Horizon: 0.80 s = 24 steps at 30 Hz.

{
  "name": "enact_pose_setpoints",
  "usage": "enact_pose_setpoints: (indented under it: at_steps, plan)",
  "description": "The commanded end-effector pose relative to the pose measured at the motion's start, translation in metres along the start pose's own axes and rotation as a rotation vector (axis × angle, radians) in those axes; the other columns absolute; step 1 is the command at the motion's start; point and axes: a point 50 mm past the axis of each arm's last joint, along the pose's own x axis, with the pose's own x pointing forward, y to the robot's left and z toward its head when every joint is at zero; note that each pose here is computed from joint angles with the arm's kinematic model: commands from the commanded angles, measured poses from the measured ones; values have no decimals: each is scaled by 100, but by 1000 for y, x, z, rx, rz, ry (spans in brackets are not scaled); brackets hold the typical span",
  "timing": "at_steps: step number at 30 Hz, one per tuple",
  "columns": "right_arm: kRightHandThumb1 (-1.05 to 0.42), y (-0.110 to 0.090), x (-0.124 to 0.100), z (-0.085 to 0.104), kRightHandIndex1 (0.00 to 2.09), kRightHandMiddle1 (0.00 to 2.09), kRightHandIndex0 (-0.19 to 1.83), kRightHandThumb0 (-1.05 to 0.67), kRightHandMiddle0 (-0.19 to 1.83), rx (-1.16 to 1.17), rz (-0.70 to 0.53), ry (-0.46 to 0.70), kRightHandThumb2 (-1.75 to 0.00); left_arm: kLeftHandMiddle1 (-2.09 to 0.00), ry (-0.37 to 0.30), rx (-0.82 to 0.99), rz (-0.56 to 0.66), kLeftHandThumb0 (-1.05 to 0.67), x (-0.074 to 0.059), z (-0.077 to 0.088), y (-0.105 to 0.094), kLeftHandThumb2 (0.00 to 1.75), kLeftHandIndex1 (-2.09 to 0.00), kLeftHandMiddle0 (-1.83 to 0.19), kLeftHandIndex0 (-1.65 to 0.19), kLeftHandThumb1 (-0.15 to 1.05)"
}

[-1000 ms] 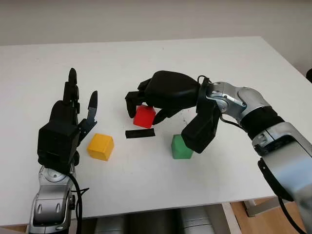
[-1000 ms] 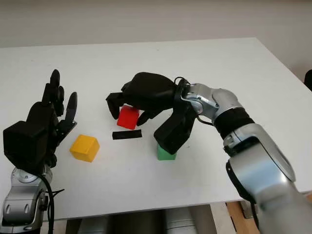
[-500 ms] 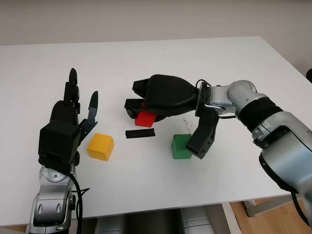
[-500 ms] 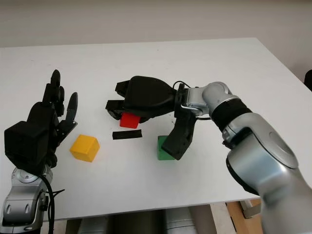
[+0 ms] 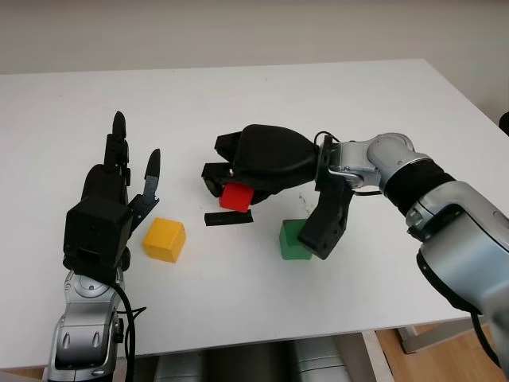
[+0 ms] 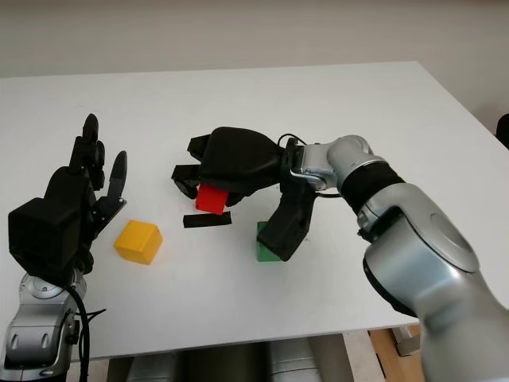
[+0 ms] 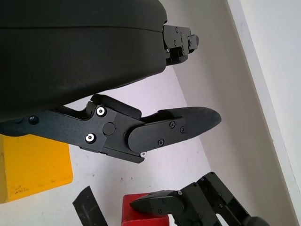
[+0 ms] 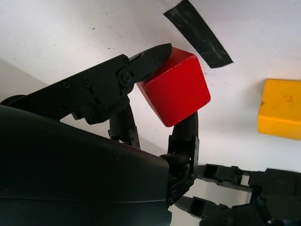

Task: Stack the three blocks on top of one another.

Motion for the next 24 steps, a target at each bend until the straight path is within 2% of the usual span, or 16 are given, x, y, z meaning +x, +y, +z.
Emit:
enact_pose_setpoints:
  at_steps: [1, 3, 7, 13, 18, 20, 22, 24]
  plan:
    - [-97, -6, 3, -1, 184, 192, 38, -16, 34, 18, -19, 4, -6, -5, -12, -7, 7, -58, -2, 3, 0, 59, -5, 7, 8, 105]
    - [-98, -5, 5, -1, 176, 188, 34, -15, 32, 39, 5, 9, -7, -5, -12, -5, 7, -58, -2, 2, 0, 60, -5, 7, 8, 105]
    - [-99, -4, 7, 0, 132, 166, 34, -13, 36, 47, 31, 11, -7, -5, -12, -8, 7, -58, -3, 2, 0, 59, -5, 7, 8, 105]
    - [-99, -1, 10, 2, 110, 149, 38, -13, 45, 7, 47, 8, -6, -5, -10, -10, 9, -58, -4, 2, 1, 59, -5, 7, 8, 105]
    - [-101, 4, 10, 2, 110, 156, 31, -12, 39, 3, 93, 9, -7, -5, -14, -4, 7, -59, -4, 3, 0, 60, -5, 7, 8, 105]
    - [-101, 5, 10, 3, 133, 165, 34, -13, 35, 10, 94, 2, -6, -5, -14, -8, 6, -59, -5, 3, 0, 59, -5, 8, 9, 105]
    - [-100, 6, 11, 5, 167, 174, 40, -14, 36, 17, 86, -8, -6, -5, -12, -10, 10, -58, -5, 3, -1, 59, -5, 7, 8, 105]
    - [-99, 7, 12, 6, 176, 175, 39, -16, 35, 26, 84, -11, -5, -5, -12, -11, 12, -57, -5, 3, -1, 60, -5, 7, 8, 105]
